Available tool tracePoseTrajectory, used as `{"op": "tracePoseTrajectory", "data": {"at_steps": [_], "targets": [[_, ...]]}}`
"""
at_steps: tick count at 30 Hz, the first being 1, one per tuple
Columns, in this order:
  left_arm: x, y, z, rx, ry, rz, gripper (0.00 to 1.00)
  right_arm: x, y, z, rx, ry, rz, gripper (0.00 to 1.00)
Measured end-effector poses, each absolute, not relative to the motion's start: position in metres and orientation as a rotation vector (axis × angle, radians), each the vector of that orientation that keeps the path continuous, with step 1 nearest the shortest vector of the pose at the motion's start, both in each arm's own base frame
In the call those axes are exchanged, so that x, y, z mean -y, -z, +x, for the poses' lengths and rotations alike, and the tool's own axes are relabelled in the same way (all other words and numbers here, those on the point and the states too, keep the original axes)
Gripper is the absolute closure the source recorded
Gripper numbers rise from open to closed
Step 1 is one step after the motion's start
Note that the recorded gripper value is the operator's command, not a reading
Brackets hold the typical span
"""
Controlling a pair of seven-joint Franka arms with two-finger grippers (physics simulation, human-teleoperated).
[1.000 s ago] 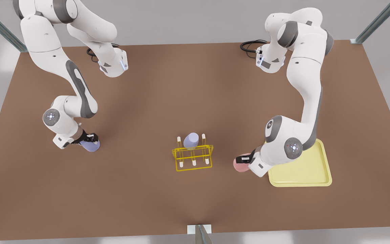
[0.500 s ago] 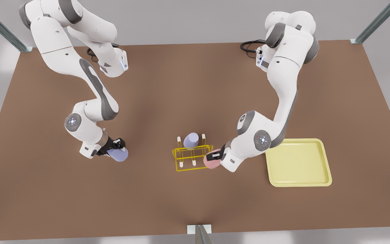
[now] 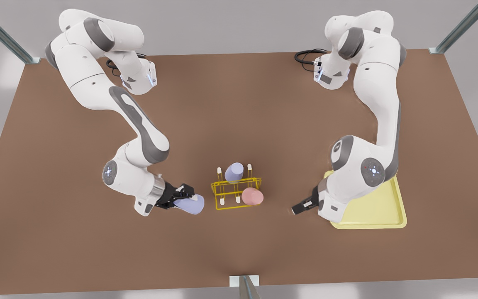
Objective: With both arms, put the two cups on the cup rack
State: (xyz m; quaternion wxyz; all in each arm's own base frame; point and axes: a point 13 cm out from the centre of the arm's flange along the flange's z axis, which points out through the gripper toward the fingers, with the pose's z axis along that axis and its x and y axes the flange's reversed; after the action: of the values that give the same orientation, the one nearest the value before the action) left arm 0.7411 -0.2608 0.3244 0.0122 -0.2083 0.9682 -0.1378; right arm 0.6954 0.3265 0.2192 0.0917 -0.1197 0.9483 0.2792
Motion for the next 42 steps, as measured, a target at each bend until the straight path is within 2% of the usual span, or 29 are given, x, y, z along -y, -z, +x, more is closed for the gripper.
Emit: {"op": "tracePoseTrajectory", "data": {"at_steps": [2, 4, 5, 8, 12, 20, 36, 37, 38, 42], "targets": [[0.187, -0.379, 0.719, -3.047, 0.233, -0.626, 0.0, -0.349, -0.218, 0.697, -2.813, -0.885, -0.359, 0.19], [0.159, -0.404, 0.629, -3.139, -0.028, -0.527, 0.0, -0.363, -0.218, 0.696, -2.811, -0.921, -0.362, 0.19], [0.149, -0.404, 0.6, -3.181, -0.089, -0.501, 0.0, -0.368, -0.217, 0.696, -2.812, -0.933, -0.362, 0.19], [0.099, -0.397, 0.562, -3.299, -0.17, -0.531, 0.0, -0.378, -0.215, 0.693, -2.818, -0.96, -0.365, 0.19], [0.094, -0.395, 0.529, -3.437, -0.191, -0.441, 0.0, -0.381, -0.205, 0.693, -2.831, -0.985, -0.357, 0.19], [0.089, -0.395, 0.504, -3.566, -0.174, -0.283, 0.0, -0.388, -0.204, 0.699, -2.828, -1.018, -0.362, 0.2], [0.088, -0.39, 0.496, -3.627, -0.134, -0.087, 0.0, -0.422, -0.205, 0.707, -2.792, -1.095, -0.395, 0.2], [0.088, -0.389, 0.496, -3.63, -0.133, -0.08, 0.0, -0.425, -0.203, 0.706, -2.792, -1.097, -0.399, 0.18], [0.088, -0.389, 0.496, -3.631, -0.131, -0.073, 0.0, -0.428, -0.203, 0.706, -2.792, -1.098, -0.404, 0.0], [0.088, -0.388, 0.496, -3.633, -0.125, -0.048, 0.0, -0.432, -0.205, 0.706, -2.788, -1.098, -0.409, 0.0]]}}
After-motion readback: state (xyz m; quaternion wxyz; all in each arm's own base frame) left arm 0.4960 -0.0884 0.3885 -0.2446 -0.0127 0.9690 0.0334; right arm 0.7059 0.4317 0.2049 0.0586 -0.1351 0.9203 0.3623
